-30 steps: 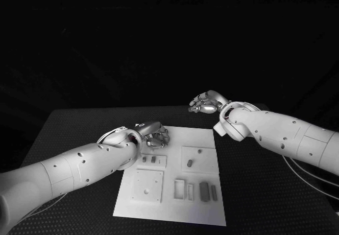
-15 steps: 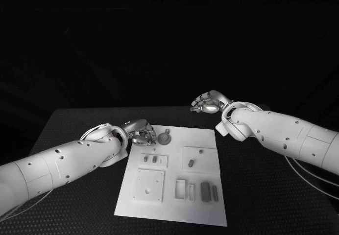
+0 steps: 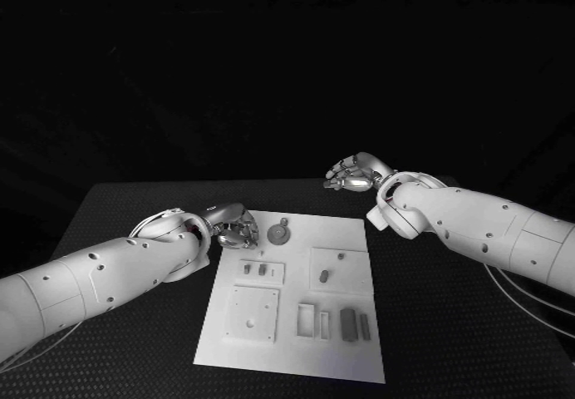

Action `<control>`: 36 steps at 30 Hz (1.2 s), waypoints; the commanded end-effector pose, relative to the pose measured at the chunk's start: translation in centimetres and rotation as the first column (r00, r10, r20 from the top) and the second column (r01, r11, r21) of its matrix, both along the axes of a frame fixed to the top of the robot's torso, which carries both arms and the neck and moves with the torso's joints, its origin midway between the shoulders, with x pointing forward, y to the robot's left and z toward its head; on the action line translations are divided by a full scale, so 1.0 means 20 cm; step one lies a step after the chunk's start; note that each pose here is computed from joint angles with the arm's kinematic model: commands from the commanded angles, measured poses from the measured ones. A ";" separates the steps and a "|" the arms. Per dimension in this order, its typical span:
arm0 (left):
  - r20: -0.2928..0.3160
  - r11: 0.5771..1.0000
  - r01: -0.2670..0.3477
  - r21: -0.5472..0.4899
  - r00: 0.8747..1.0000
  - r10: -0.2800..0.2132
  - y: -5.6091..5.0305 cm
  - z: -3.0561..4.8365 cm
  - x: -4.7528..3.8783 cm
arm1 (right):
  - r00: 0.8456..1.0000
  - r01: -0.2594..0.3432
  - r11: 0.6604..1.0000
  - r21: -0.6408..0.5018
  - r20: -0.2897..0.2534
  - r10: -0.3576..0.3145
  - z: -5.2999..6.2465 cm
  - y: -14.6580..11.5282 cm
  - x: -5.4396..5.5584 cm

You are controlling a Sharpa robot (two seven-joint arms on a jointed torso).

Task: Assemble the parts on the task board

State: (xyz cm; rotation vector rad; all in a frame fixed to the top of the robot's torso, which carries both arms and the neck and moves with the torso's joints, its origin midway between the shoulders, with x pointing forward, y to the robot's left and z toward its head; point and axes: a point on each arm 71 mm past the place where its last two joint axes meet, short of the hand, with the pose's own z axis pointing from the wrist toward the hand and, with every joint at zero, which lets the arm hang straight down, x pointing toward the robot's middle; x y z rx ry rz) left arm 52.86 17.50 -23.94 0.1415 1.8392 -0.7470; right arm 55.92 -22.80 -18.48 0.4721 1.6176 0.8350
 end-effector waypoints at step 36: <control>-0.013 0.996 0.061 0.067 0.998 -0.060 -0.06 -0.067 -0.012 | 1.000 -0.019 1.000 0.004 0.001 0.019 0.00 0.02 0.00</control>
